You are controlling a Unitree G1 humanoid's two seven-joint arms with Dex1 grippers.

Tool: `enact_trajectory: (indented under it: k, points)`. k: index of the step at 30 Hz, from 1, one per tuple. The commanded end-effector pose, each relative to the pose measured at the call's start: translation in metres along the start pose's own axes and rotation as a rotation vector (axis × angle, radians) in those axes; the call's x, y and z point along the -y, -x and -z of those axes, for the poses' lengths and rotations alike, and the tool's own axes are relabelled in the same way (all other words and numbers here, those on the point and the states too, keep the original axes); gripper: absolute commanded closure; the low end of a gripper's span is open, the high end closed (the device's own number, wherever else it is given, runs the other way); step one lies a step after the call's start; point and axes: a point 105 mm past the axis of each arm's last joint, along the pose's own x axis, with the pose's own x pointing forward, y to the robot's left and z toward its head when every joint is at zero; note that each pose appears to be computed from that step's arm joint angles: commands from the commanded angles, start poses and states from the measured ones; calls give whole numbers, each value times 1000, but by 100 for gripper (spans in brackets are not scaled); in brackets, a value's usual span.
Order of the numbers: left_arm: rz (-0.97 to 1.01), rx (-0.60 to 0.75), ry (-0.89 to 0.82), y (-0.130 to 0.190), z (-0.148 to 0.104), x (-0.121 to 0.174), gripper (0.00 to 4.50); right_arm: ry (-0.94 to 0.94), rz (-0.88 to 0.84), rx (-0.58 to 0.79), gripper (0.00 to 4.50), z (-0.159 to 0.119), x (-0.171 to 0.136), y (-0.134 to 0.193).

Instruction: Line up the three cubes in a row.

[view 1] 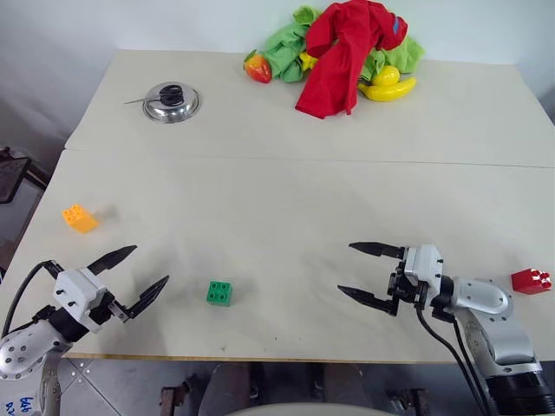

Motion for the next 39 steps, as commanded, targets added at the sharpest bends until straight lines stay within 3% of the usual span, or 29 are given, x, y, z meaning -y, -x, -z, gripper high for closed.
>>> enact_trajectory:
  k: [1,6,11,16,21,27,30,35,39]
  points:
    - [-11,28,-21,1,-9,-8,10,34,31,57,0,-12,8,2]
    - [-24,-75,132,-16,-5,-16,10,38,182,132,0,-29,25,18]
    - [100,97,180,-42,-48,-3,10,52,445,157,0,-52,40,70]
    - [327,191,113,-68,-75,25,10,72,682,66,0,-62,33,136]
    - [488,230,124,-86,-86,54,10,15,946,-55,0,-47,5,204]
    - [573,231,146,-95,-87,73,10,-174,1197,-130,0,-20,-20,258]
    - [631,224,141,-93,-88,83,10,-177,1189,-162,0,-20,-21,256]
    - [636,250,151,-93,-93,85,10,-214,1144,-219,0,-36,4,246]
    - [692,274,143,-95,-97,94,10,-364,1121,-387,0,-38,28,254]
